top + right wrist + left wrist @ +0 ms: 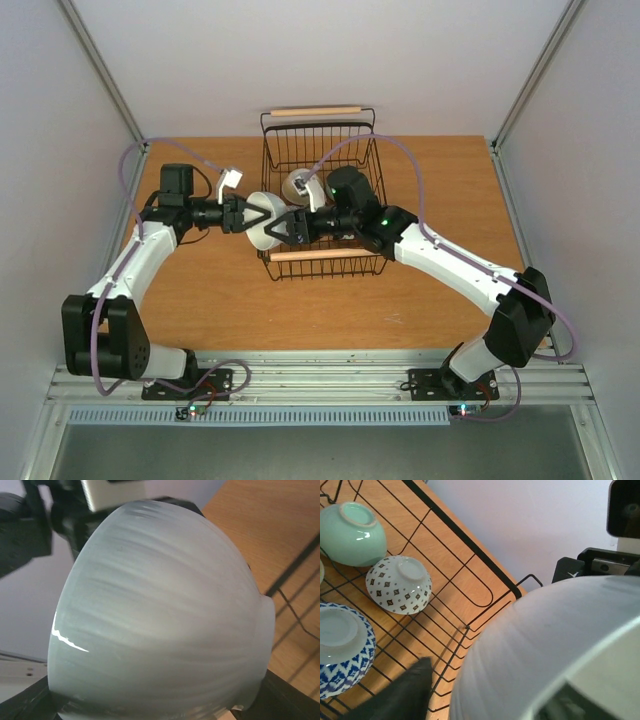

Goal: Load the bowls into the dish rack

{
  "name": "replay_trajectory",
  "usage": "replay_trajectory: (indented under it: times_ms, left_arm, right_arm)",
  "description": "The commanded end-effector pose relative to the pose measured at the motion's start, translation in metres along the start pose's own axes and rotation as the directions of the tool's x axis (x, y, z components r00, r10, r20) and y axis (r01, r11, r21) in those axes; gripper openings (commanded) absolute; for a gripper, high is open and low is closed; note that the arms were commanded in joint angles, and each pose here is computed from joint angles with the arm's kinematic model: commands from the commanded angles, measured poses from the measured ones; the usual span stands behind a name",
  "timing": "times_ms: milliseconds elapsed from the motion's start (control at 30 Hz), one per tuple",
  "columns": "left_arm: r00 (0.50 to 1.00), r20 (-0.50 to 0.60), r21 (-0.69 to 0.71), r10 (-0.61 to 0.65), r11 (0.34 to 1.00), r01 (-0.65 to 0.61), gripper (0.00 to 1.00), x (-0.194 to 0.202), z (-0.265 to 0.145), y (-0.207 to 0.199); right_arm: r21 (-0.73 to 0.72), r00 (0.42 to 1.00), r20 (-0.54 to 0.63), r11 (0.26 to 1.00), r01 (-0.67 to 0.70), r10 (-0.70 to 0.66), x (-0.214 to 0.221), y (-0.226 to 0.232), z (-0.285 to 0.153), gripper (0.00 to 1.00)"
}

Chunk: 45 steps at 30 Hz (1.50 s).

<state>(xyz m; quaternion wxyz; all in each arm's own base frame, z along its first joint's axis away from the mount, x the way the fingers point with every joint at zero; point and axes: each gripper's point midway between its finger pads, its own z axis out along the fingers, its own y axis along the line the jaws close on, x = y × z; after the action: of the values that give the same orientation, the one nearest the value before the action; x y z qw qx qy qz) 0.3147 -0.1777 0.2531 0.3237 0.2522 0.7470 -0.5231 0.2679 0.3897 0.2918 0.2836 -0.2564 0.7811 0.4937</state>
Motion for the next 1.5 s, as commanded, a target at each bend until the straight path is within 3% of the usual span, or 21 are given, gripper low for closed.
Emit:
replay_trajectory:
  times_ms: [0,133,367,733,1200,1467]
  left_arm:
    - [0.996,0.033,-0.093,0.087,0.992,-0.083,0.70,-0.018,-0.009,-0.001]
    - [0.985,0.063,-0.249,0.161,0.958,-0.141,0.86,-0.024,-0.019,0.010]
    - [0.976,0.088,-0.333,0.198,0.929,-0.159,0.92,-0.030,-0.027,0.014]
    - [0.977,0.085,-0.284,0.196,0.945,-0.165,0.92,-0.028,-0.025,0.005]
    - [0.977,0.084,-0.280,0.195,0.946,-0.164,0.92,-0.028,-0.024,0.005]
    - [0.978,0.084,-0.284,0.191,0.945,-0.160,0.93,-0.028,-0.024,0.007]
  right_arm:
    - [0.135,0.993,0.036,0.985,0.110,-0.115,-0.014,-0.005,-0.025,0.01]
    - [0.372,0.985,0.000,0.915,0.158,-0.170,-0.026,-0.033,-0.048,0.01]
    - [0.611,0.955,-0.217,0.735,0.294,-0.201,-0.026,-0.087,-0.061,0.01]
    - [0.700,0.864,-0.504,0.585,0.409,0.000,0.016,-0.168,-0.047,0.01]
    - [0.729,0.737,-0.654,0.400,0.555,0.168,0.054,-0.218,-0.077,0.01]
    - [0.691,0.657,-0.717,0.365,0.623,0.236,0.077,-0.237,-0.073,0.01]
